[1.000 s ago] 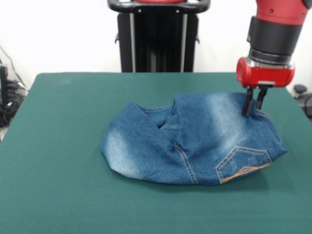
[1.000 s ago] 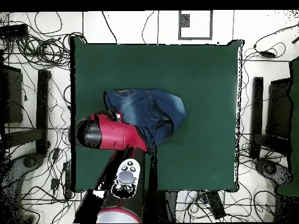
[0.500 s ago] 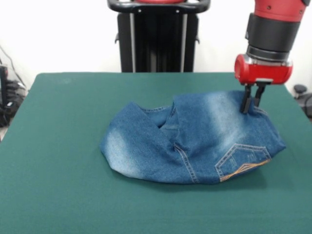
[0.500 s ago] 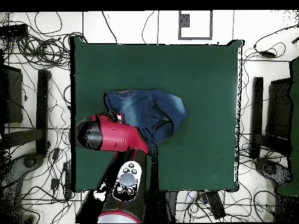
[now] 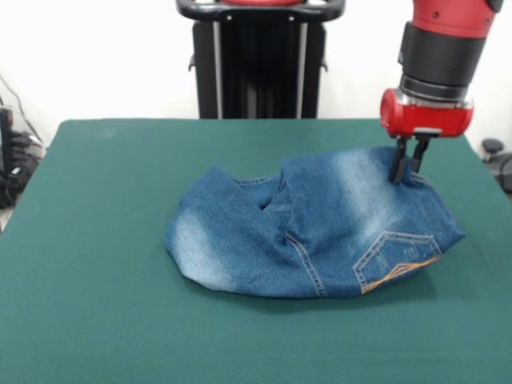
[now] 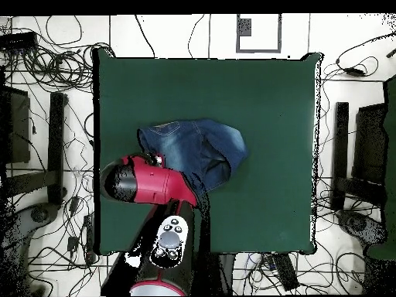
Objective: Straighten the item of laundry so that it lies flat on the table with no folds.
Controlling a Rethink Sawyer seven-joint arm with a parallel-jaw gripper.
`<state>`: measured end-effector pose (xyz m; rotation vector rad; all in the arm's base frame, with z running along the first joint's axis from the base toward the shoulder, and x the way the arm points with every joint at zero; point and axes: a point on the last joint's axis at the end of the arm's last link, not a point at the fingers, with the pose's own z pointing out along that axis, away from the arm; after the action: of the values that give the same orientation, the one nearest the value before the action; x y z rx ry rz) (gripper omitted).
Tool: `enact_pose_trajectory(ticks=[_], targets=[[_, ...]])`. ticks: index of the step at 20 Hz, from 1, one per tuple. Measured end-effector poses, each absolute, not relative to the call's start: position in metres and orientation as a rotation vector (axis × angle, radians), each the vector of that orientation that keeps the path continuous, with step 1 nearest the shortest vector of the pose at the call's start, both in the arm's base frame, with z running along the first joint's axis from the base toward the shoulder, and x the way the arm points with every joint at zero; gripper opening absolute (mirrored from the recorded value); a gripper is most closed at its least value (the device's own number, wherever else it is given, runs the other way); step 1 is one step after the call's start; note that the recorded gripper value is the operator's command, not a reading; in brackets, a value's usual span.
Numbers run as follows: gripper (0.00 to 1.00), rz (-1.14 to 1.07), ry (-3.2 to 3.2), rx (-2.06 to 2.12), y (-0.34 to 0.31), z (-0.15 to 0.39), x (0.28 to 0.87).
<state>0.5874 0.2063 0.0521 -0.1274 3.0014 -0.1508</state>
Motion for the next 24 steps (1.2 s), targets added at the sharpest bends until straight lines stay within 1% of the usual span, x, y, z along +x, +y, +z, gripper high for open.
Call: enact_pose_trajectory(ticks=[24], targets=[[0.00,-0.155,3.003,-0.126,0.2051,0.0494,0.5835]])
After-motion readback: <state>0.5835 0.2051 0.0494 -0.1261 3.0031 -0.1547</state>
